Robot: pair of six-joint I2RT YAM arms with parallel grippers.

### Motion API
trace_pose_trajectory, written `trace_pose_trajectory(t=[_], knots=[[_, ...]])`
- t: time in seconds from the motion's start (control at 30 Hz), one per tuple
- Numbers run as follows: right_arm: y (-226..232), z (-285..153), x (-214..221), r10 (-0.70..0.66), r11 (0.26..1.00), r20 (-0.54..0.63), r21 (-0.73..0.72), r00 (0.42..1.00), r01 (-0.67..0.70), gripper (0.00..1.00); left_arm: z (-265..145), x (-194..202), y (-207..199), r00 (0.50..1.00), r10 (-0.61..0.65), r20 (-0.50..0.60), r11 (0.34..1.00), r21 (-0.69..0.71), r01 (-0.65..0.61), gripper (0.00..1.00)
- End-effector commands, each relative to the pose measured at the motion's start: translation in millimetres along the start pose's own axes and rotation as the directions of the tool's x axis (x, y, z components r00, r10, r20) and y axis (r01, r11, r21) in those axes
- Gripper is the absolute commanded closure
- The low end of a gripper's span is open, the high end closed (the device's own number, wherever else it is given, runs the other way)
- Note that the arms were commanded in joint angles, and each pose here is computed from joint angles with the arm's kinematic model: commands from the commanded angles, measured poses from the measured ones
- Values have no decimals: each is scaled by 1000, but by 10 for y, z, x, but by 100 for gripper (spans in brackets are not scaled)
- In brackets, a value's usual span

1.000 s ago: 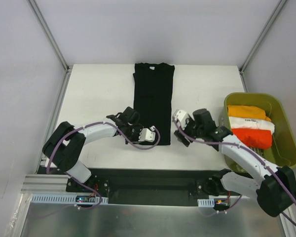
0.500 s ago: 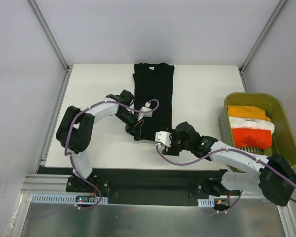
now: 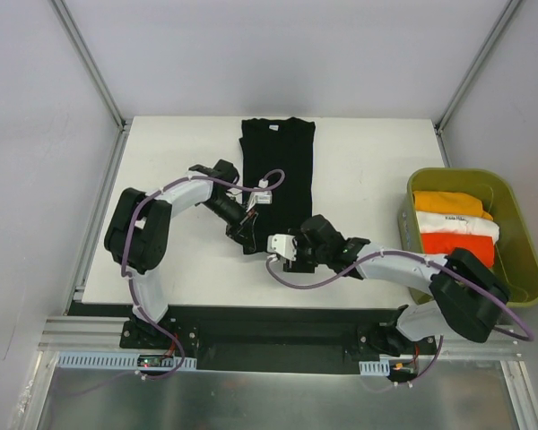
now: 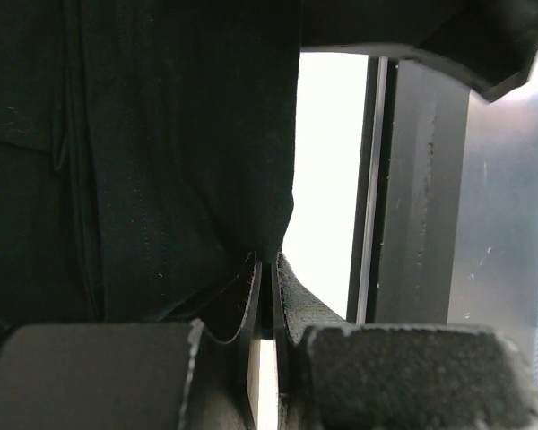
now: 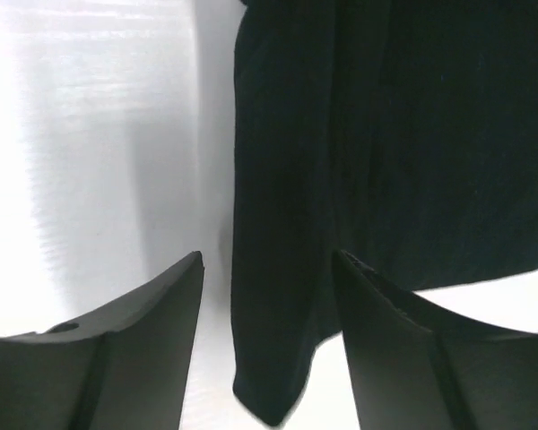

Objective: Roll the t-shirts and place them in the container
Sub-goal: Roll the T-shirt to the center of the board.

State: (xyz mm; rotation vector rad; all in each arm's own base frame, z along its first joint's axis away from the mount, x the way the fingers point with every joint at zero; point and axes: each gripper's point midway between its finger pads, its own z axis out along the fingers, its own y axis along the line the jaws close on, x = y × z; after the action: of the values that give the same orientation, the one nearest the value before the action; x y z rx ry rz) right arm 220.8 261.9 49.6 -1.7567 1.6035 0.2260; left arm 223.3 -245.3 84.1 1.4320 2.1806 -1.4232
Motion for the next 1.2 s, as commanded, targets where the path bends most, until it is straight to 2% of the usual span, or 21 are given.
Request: trace_pose_trajectory(t=[0.0,0.03,0.07,0.1,0.17,0.2,0.3,0.33,0.4,0.47,0.5,0.57,0.6,0.67,0.7,0.73,0.8,0.87,0.9,0.93,1.17], knots=[[-197,127,-185,-63,997,39,39,997,62,45,-58,-115,-106,999,-9,53,997,71,5,100],[-219,161,-157,-64,997,23,44,998,63,52,-71,-117,-102,998,-7,54,998,68,4,100],[-231,173,-147,-62,997,17,46,998,61,66,-93,-117,-88,998,-8,59,998,63,4,100],[-247,179,-139,-56,997,15,49,998,55,72,-105,-124,-89,998,-8,63,998,62,4,99],[-231,185,-94,-46,999,13,30,999,46,86,-145,-115,-81,998,-8,66,999,48,5,89],[-231,181,-91,-51,998,12,23,999,51,89,-153,-86,-88,998,-13,62,999,44,11,76],[-220,140,-108,-6,1000,18,-28,1000,6,93,-259,25,-51,998,2,60,998,-57,1,62],[-228,138,-160,17,998,43,-58,999,-15,93,-378,-44,-11,994,86,67,985,-157,-75,56],[-163,95,-145,99,985,-3,-142,995,-98,93,-437,115,-21,993,103,52,970,-228,-88,47],[-65,60,-126,149,963,-23,-225,989,-151,93,-607,96,-76,974,225,32,916,-348,-200,43],[-93,74,-160,157,959,-20,-236,987,-157,94,-572,242,-99,973,230,20,907,-366,-207,42],[-82,70,-150,159,952,-24,-262,987,-160,94,-727,134,-114,931,365,11,805,-506,-309,27],[-93,77,-168,156,951,-20,-266,988,-155,93,-597,313,-119,925,380,-16,790,-514,-333,25],[-94,76,-156,150,950,-20,-272,988,-150,94,-737,113,-121,835,547,-48,625,-640,-447,20],[-94,74,-163,147,950,-18,-275,989,-147,93,-631,238,-96,827,559,-63,612,-641,-463,19],[-80,70,-157,146,949,-21,-279,989,-146,93,-615,153,-143,789,610,-66,565,-661,-493,16],[-92,53,-154,144,951,-22,-273,989,-145,93,-561,123,-83,765,639,-75,528,-681,-508,14],[-74,34,-125,143,951,-32,-272,989,-146,93,-466,105,-17,787,614,-50,568,-665,-485,13],[-66,28,-123,142,951,-35,-274,989,-146,93,-472,15,-2,789,614,-30,575,-668,-473,3],[-59,12,-113,143,950,-39,-276,989,-148,93,-392,51,55,817,576,-14,617,-649,-446,1],[-38,-22,-95,139,951,-43,-273,989,-146,92,-260,-134,94,830,554,64,677,-615,-405,3]])
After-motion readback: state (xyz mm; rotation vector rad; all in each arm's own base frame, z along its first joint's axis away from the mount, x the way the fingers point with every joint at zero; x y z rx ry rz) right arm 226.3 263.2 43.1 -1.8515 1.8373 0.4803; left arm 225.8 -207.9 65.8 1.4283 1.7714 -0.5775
